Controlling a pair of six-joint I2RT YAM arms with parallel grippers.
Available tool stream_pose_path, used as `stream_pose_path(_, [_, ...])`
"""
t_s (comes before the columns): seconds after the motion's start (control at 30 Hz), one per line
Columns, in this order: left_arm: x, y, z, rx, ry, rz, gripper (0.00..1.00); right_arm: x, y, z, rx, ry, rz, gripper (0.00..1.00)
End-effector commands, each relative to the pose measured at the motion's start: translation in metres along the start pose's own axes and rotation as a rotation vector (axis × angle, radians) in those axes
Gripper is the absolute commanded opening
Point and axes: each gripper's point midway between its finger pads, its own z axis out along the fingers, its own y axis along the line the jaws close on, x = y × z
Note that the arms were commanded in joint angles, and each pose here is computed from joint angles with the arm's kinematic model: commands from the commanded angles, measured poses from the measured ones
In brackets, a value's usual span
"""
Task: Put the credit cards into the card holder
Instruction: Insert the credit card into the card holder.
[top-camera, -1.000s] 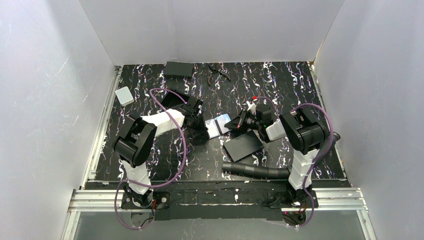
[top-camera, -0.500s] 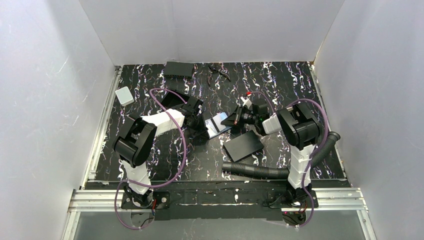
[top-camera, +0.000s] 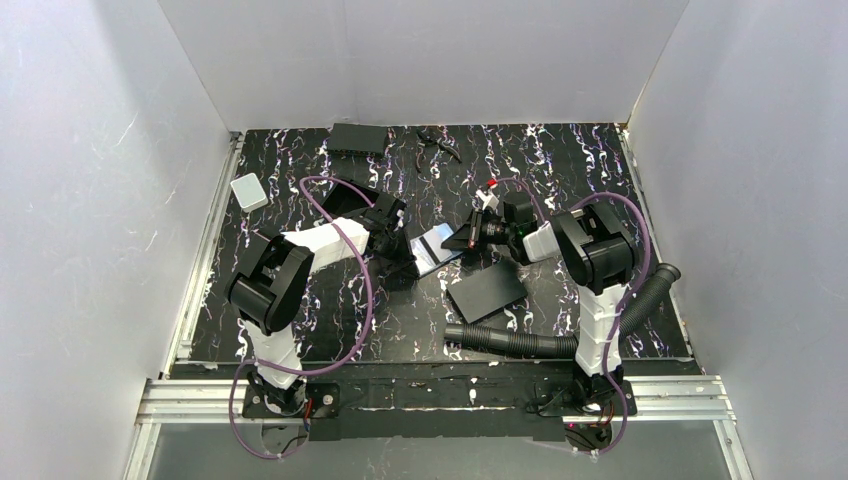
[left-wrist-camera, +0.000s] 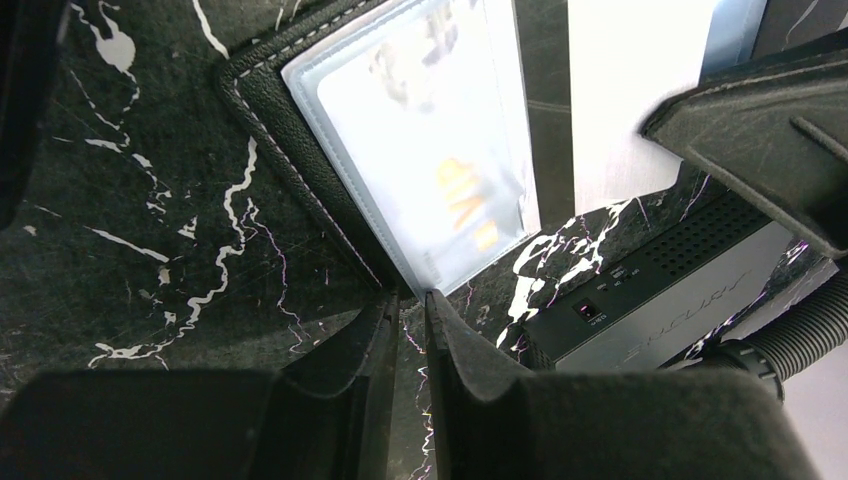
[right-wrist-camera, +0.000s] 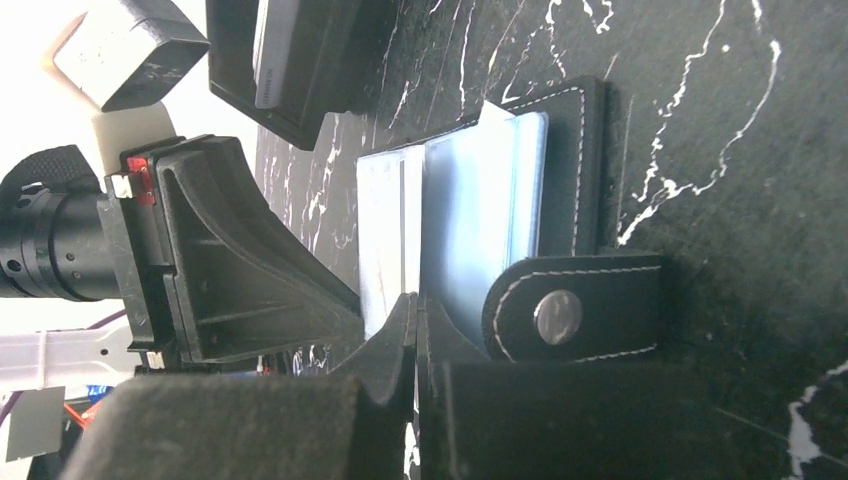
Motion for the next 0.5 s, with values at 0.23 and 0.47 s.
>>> stream_pose_path(0.23, [-0.006, 0.008, -0.002, -0.068, -0.002, 0.09, 0.23, -0.012, 0.002, 0.001, -0.015, 0.032, -0.148, 0.01])
stream_pose_path(0.47, [-0.015, 0.024, -0.003, -0.102, -0.004, 0.074, 0.28, -0.017, -0.001, 0.0, 0.038, 0.086, -0.234, 0.01])
